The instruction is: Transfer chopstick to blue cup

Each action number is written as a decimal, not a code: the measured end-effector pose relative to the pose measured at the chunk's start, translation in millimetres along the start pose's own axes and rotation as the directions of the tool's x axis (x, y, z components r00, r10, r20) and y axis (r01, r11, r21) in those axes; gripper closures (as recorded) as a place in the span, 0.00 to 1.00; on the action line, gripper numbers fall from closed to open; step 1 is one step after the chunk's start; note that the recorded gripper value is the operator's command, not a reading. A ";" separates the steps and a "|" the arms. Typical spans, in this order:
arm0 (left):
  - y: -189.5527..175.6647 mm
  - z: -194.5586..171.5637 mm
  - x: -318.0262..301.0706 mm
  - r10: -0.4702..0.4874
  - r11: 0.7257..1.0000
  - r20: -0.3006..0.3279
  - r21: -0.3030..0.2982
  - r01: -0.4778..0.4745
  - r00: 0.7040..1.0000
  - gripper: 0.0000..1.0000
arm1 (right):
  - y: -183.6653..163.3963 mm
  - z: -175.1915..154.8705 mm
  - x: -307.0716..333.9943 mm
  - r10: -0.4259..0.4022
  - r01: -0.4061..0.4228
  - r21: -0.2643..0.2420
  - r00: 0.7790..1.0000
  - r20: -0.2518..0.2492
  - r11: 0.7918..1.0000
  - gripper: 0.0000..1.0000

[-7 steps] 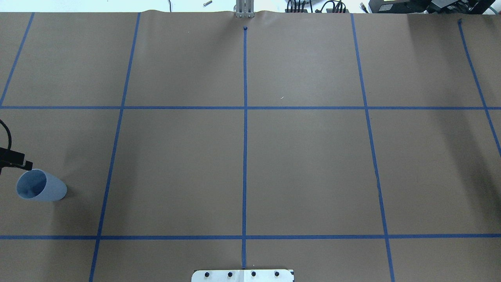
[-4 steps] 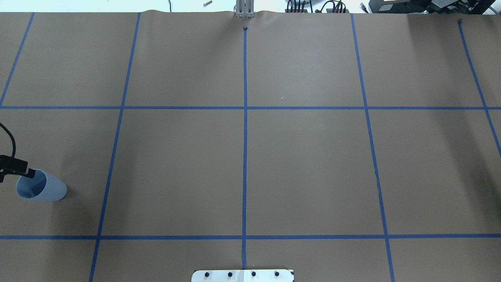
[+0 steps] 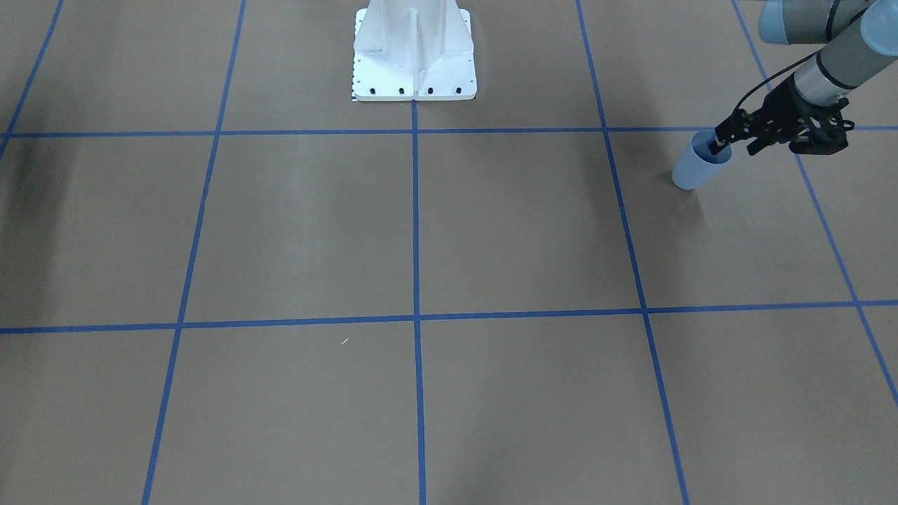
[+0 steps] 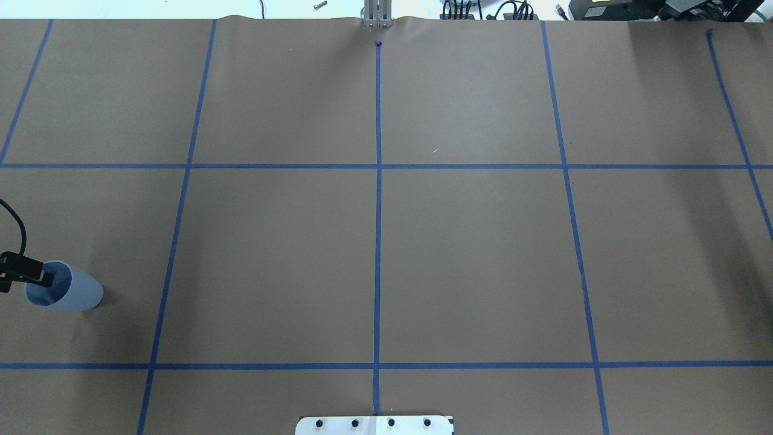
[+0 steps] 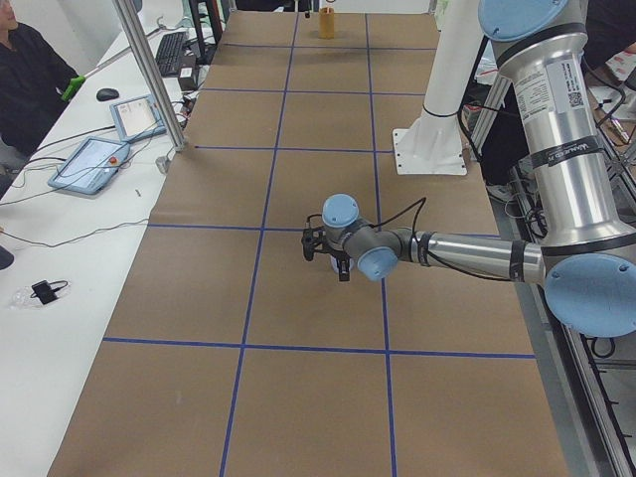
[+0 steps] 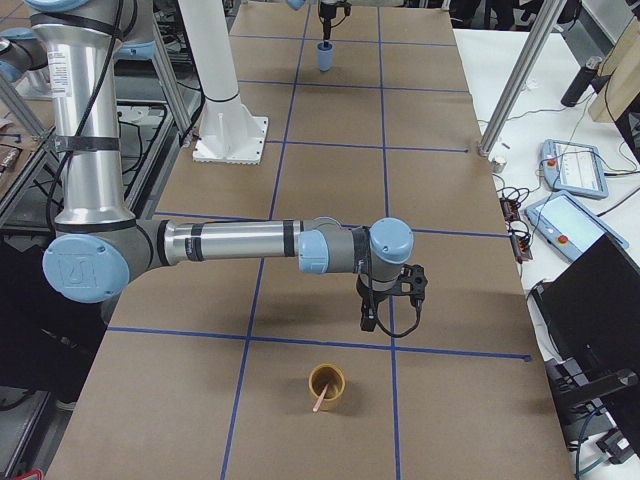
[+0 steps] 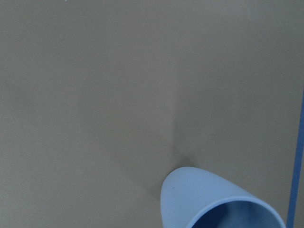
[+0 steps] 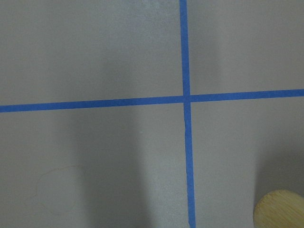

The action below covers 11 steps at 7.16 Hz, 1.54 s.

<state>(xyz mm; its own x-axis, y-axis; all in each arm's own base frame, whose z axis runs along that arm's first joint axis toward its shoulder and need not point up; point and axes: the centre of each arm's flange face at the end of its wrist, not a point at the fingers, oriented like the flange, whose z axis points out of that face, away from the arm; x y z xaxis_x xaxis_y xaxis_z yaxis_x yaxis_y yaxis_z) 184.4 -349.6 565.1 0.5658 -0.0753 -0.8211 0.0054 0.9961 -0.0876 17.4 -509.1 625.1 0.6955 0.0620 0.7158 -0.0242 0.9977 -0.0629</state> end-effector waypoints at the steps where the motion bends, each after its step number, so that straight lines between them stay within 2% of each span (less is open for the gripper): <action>1: -0.5 2.1 0.6 0.001 1.000 0.001 -0.003 -0.001 1.000 0.99 | 0.0 0.1 0.1 0.000 0.000 0.000 1.000 0.000 1.000 0.00; 4: -5.1 2.8 11.4 0.004 1.000 -0.013 -0.001 -0.005 1.000 1.00 | -1.5 0.5 0.2 0.001 -0.001 -0.001 1.000 0.000 1.000 0.00; 6: -4.6 -17.0 38.7 0.010 1.000 -0.068 0.001 -0.010 0.998 1.00 | -5.0 1.0 0.1 0.001 -0.001 -0.002 1.000 0.000 1.000 0.00; 7: -8.0 -26.4 58.9 -0.006 1.000 -0.108 -0.024 0.003 0.994 1.00 | -6.1 1.4 0.4 0.002 -0.002 -0.003 1.000 0.000 1.000 0.00; 9: -43.6 -39.1 125.8 -0.064 0.997 -0.139 -0.047 0.058 0.988 1.00 | -6.7 2.3 1.2 0.004 -0.004 -0.004 1.000 -0.001 1.000 0.00; 11: -96.0 -62.3 233.4 -0.115 0.993 -0.104 -0.044 0.111 0.988 1.00 | -7.0 4.2 2.8 0.007 -0.007 -0.009 1.000 0.003 1.000 0.00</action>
<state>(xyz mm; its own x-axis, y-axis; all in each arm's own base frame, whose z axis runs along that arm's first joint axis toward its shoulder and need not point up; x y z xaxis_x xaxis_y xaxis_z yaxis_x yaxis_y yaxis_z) 264.6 -465.7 346.7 0.4727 -0.1935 -0.8597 0.0321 0.9787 -0.2027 16.4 -515.8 630.5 0.6935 0.0693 0.7171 -0.0229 0.9970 -0.0743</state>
